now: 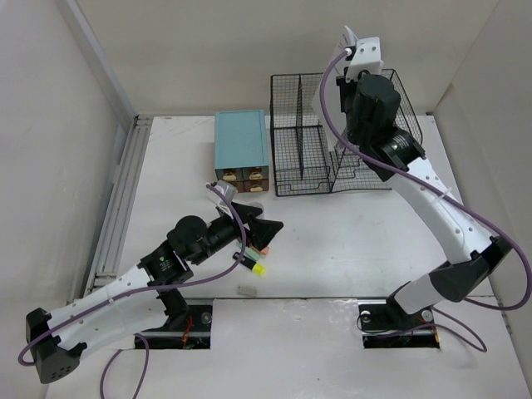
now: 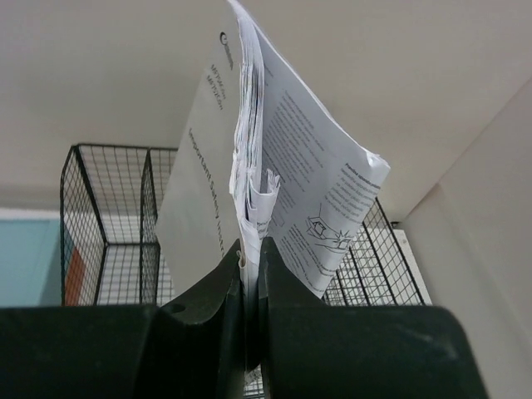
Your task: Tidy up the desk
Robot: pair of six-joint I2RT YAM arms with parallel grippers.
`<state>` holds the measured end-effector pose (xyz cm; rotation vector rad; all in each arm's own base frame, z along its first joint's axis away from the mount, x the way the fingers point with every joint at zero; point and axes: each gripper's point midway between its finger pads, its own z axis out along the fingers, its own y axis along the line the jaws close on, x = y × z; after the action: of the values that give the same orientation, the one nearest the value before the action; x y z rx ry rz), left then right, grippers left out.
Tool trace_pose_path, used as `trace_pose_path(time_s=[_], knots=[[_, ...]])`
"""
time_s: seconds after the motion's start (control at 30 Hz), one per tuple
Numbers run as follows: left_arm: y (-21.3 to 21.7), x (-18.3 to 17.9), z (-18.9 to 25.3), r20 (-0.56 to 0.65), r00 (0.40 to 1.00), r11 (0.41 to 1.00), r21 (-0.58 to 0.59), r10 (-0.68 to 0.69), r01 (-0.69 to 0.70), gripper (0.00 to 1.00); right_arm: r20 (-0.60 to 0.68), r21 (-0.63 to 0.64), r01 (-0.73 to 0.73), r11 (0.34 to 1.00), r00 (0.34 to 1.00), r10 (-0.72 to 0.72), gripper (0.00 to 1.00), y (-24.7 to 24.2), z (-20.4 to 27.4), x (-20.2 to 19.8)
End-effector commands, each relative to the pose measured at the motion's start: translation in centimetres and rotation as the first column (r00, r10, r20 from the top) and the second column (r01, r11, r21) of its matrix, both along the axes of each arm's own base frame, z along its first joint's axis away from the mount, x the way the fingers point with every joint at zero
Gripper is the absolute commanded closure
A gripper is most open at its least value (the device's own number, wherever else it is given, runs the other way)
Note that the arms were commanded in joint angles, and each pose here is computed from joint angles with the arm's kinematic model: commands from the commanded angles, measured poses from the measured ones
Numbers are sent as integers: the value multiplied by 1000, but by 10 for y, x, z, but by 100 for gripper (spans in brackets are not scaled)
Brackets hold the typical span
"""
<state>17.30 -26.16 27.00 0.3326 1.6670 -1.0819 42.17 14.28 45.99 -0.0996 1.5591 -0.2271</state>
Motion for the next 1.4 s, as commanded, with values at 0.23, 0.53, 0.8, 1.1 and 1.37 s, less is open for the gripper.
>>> trace_pose_path(time_s=[0.23, 0.53, 0.8, 1.1, 1.37], knots=[[1, 0, 17, 29, 1000, 999, -42, 9, -8, 15, 147, 139, 100, 985, 982, -120, 100, 23, 28, 5], [11, -4, 18, 20, 999, 998, -65, 28, -26, 15, 137, 129, 322, 938, 931, -339, 100, 50, 0, 29], [11, -2, 11, 8, 999, 997, -64, 36, -36, 15, 101, 53, 339, 939, 934, -343, 100, 70, -48, 52], [11, -1, 4, 1, 999, 997, -70, 45, -45, 14, 55, 5, 272, 962, 961, -272, 100, 80, -95, 55], [12, 1, -1, -4, 999, 997, -62, 54, -55, 14, 3, 15, 183, 983, 983, -183, 85, 91, -127, 62]])
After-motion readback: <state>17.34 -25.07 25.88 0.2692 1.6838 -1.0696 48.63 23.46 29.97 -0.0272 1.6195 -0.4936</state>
